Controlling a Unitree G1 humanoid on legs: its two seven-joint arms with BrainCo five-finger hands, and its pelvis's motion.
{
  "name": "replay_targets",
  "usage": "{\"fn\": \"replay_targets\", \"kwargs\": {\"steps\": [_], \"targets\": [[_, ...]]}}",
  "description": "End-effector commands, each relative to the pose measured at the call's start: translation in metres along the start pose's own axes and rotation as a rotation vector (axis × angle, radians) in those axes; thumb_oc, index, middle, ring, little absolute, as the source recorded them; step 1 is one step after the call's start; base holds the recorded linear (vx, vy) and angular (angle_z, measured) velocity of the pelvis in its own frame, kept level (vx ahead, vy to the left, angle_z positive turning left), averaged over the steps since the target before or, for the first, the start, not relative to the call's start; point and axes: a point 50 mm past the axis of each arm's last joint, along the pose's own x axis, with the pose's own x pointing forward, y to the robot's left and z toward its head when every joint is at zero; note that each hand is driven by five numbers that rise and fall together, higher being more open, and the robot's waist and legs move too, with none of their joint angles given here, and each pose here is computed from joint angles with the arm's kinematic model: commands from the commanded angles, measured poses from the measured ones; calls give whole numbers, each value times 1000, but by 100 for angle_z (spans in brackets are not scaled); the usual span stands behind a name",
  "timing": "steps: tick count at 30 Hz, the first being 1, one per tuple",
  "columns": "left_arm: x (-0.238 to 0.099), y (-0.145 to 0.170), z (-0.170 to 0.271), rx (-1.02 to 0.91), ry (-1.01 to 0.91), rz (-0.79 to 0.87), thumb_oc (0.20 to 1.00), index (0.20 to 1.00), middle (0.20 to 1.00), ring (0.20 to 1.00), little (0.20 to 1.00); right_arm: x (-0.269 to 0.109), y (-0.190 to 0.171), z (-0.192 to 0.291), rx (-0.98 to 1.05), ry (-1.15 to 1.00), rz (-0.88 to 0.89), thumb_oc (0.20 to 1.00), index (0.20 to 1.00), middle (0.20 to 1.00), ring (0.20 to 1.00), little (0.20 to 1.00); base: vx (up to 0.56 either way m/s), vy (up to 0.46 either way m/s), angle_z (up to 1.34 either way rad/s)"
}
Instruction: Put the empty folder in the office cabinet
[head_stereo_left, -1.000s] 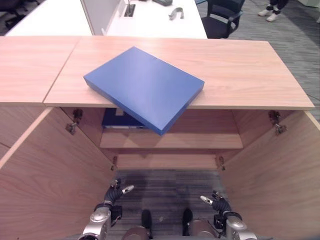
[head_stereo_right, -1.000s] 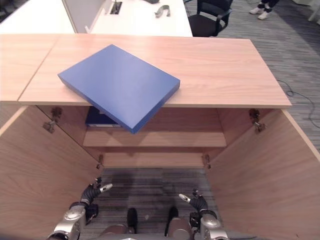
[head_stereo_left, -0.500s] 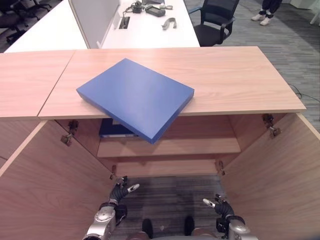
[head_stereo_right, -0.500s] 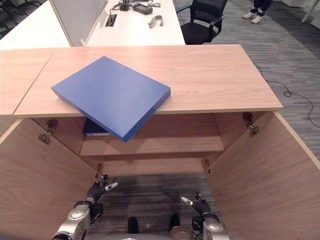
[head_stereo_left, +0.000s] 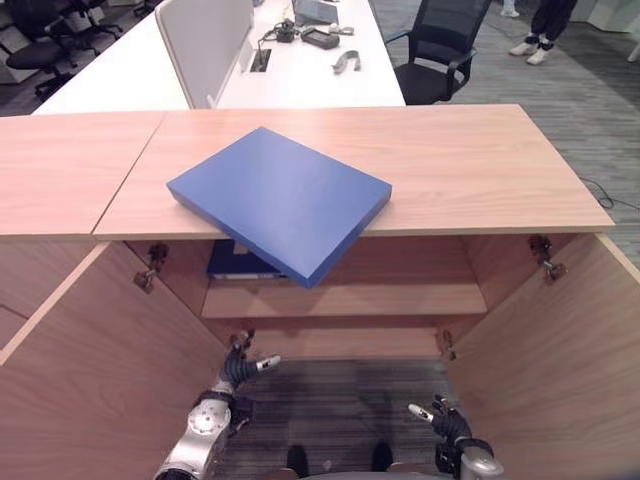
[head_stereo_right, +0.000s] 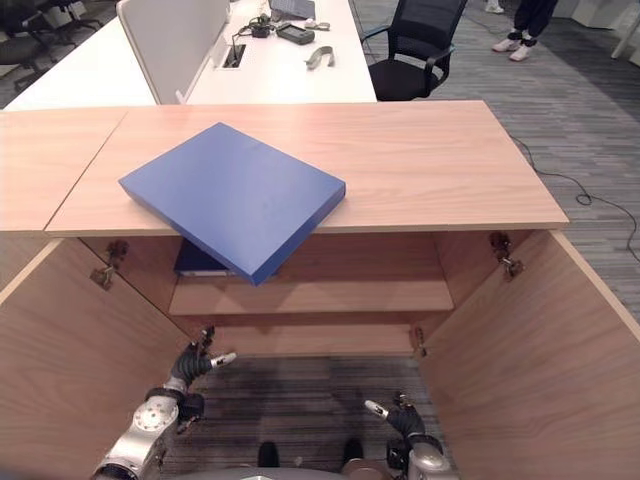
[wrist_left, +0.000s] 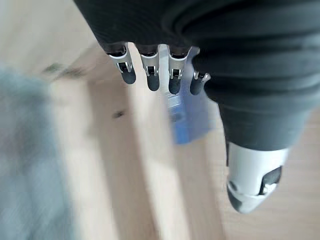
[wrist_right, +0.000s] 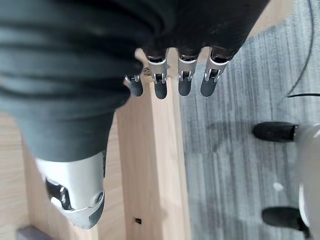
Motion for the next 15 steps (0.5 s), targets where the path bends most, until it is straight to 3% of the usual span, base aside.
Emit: {"fn": "replay_targets", "kwargs": {"steps": [1, 6, 15], "targets": [[12, 32, 54, 134, -297, 176, 1000, 1000, 1000, 1000, 1000, 7, 3, 28, 17, -126, -4, 1000, 1000, 1000, 1000, 1000, 16, -66, 13], [5, 43, 89, 200, -479, 263, 1000, 1000, 1000, 1000, 1000, 7, 8, 27, 2, -125, 5, 1000, 1000, 1000, 1000, 1000, 15, -41, 13], [-15, 58, 149, 83, -775, 403, 1000, 1000, 1000, 1000, 1000, 8, 15, 27, -17, -117, 27, 1000, 1000, 1000, 1000, 1000, 9, -33, 8]]}}
